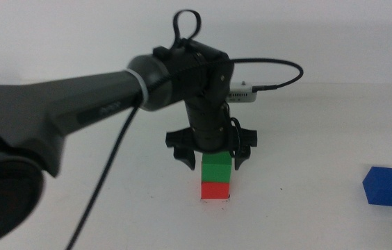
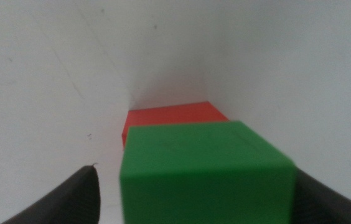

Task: Stack red cubes first, then green, then blue cubes in a specific spot.

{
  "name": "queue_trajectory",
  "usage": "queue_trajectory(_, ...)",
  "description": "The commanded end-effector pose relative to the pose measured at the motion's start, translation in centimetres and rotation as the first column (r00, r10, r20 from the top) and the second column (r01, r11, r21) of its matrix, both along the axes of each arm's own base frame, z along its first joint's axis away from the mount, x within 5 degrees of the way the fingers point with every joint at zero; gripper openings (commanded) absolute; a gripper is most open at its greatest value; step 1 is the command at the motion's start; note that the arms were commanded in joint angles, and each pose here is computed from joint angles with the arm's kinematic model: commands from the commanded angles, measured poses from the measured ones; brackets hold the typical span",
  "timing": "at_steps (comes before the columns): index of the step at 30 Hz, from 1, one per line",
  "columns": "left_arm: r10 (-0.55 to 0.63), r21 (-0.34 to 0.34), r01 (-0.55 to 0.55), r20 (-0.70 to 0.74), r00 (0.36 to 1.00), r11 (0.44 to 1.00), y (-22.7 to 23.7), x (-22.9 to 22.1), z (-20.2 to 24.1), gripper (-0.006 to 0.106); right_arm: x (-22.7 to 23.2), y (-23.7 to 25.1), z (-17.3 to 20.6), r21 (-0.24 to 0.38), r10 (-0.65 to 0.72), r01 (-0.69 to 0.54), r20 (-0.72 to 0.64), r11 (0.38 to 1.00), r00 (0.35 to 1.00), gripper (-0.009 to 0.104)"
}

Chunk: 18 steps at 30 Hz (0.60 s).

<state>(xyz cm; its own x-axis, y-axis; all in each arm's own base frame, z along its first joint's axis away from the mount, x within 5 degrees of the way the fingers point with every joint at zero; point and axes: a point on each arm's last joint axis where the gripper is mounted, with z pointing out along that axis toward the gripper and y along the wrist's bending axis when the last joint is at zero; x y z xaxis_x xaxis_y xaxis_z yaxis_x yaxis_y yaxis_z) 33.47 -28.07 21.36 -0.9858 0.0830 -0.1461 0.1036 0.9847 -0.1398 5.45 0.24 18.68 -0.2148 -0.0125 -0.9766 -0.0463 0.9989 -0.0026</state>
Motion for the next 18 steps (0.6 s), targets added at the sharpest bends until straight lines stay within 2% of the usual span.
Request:
queue_trajectory(1, -0.069, -0.043, 0.071, 0.049, 0.996, 0.997, 0.9, -0.1, 2.9, 0.094, 0.0, -0.1, 0.0, -0.017, -0.007, 0.007, 0.015, 1.000, 1.000, 0.092)
queue_trajectory(4, -0.286, -0.100, 0.304, 0.160, 0.945, 0.947, 2.9, -0.9, 7.8, 0.094, 0.0, -0.1, 0.0, -0.017, -0.007, 0.007, 0.015, 1.000, 1.000, 0.092)
queue_trajectory(7, -0.370, -0.170, 0.410, 0.225, 0.902, 0.896, 6.1, -3.1, 13.5, 0.094, 0.0, -0.1, 0.0, -0.017, -0.007, 0.007, 0.015, 1.000, 1.000, 0.092)
queue_trajectory(9, -0.431, -0.157, 0.512, 0.367, 0.824, 0.845, 8.3, -5.0, 17.6, 0.094, 0.0, -0.1, 0.0, -0.017, -0.007, 0.007, 0.015, 1.000, 1.000, 0.092)
queue_trajectory(11, -0.449, -0.128, 0.563, 0.473, 0.758, 0.816, 10.4, -7.9, 20.9, 0.094, 0.0, -0.1, 0.0, -0.017, -0.007, 0.007, 0.015, 1.000, 1.000, 0.092)
queue_trajectory(13, -0.428, -0.125, 0.563, 0.523, 0.737, 0.817, 12.4, -11.1, 22.6, 0.094, 0.0, -0.1, 0.0, -0.017, -0.007, 0.007, 0.015, 1.000, 1.000, 0.092)
queue_trajectory(15, -0.436, -0.121, 0.578, 0.537, 0.722, 0.807, 14.3, -14.5, 22.5, 0.094, 0.0, -0.1, 0.0, -0.017, -0.007, 0.007, 0.015, 1.000, 1.000, 0.092)
queue_trajectory(18, -0.325, -0.130, 0.558, 0.697, 0.640, 0.820, 16.7, -18.6, 22.6, 0.094, 0.0, -0.1, 0.0, -0.017, -0.007, 0.007, 0.015, 1.000, 1.000, 0.092)
